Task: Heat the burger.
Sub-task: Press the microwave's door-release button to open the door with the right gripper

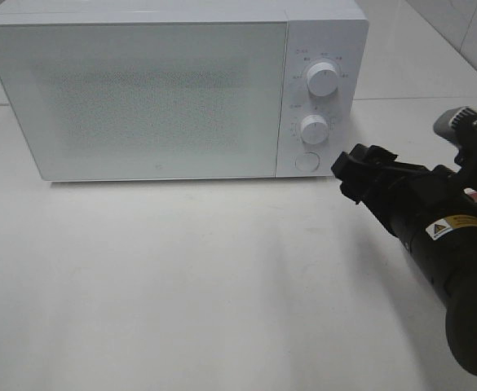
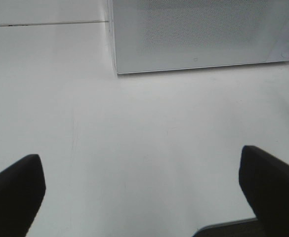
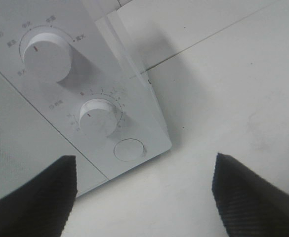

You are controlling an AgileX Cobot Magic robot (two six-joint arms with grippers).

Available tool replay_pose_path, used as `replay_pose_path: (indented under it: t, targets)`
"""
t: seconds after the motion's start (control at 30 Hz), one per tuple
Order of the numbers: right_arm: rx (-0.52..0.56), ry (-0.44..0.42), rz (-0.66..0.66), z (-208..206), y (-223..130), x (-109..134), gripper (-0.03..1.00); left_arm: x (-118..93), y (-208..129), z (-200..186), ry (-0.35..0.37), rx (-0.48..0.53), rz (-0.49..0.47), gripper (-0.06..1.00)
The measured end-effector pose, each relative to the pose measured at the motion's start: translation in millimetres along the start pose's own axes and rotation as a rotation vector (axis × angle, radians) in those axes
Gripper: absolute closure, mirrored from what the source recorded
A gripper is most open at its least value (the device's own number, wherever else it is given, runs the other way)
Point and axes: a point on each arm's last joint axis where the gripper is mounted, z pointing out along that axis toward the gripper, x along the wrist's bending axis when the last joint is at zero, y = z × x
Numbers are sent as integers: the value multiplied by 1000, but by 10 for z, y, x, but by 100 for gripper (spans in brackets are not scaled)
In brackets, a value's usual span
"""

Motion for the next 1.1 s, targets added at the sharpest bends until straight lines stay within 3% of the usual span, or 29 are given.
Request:
replay_pose_path:
  t: [0.13, 0.2, 0.23, 0.27, 0.3, 0.33, 0.4, 0.53, 0.77, 0.8, 0.87, 0.9, 0.97, 1.0, 1.1]
  targets:
    - [0, 0, 154, 0, 0, 0, 22, 0, 0, 0, 0, 0, 0, -5]
    - [0, 0, 333, 0, 0, 0, 23, 0, 0, 0, 0, 0, 0, -5]
    - [0, 0, 333, 0, 0, 0, 23, 0, 0, 0, 0, 0, 0, -5]
    - [0, 0, 462, 0, 0, 0, 24, 0, 0, 0, 0, 0, 0, -5]
    - [0, 0, 462, 0, 0, 0, 24, 0, 0, 0, 0, 0, 0, -5]
    - [0, 0, 582, 0, 0, 0, 25, 0, 0, 0, 0, 0, 0, -5]
    - [0, 0, 626, 0, 0, 0, 28, 0, 0, 0, 0, 0, 0, -5]
    - [1, 1, 834, 0, 0, 2, 37, 0, 0, 0, 0, 0, 0, -5]
    - [2, 2, 951, 0, -1, 2, 57, 0, 0, 0, 0, 0, 0, -5]
    - [2, 2, 964, 0, -1, 2, 65, 0, 0, 0, 0, 0, 0, -5]
    - [2, 2, 968, 0, -1, 2, 70, 0, 0, 0, 0, 0, 0, -5]
    - [2, 2, 972, 0, -1, 2, 80, 0, 0, 0, 0, 0, 0, -5]
    - [3, 1, 976, 0, -1, 2, 85, 0, 0, 0, 0, 0, 0, -5]
    - [3, 1, 979, 0, -1, 2, 93, 0, 0, 0, 0, 0, 0, -5]
    - [8, 8, 982, 0, -3, 9, 96, 0, 0, 0, 0, 0, 0, -5]
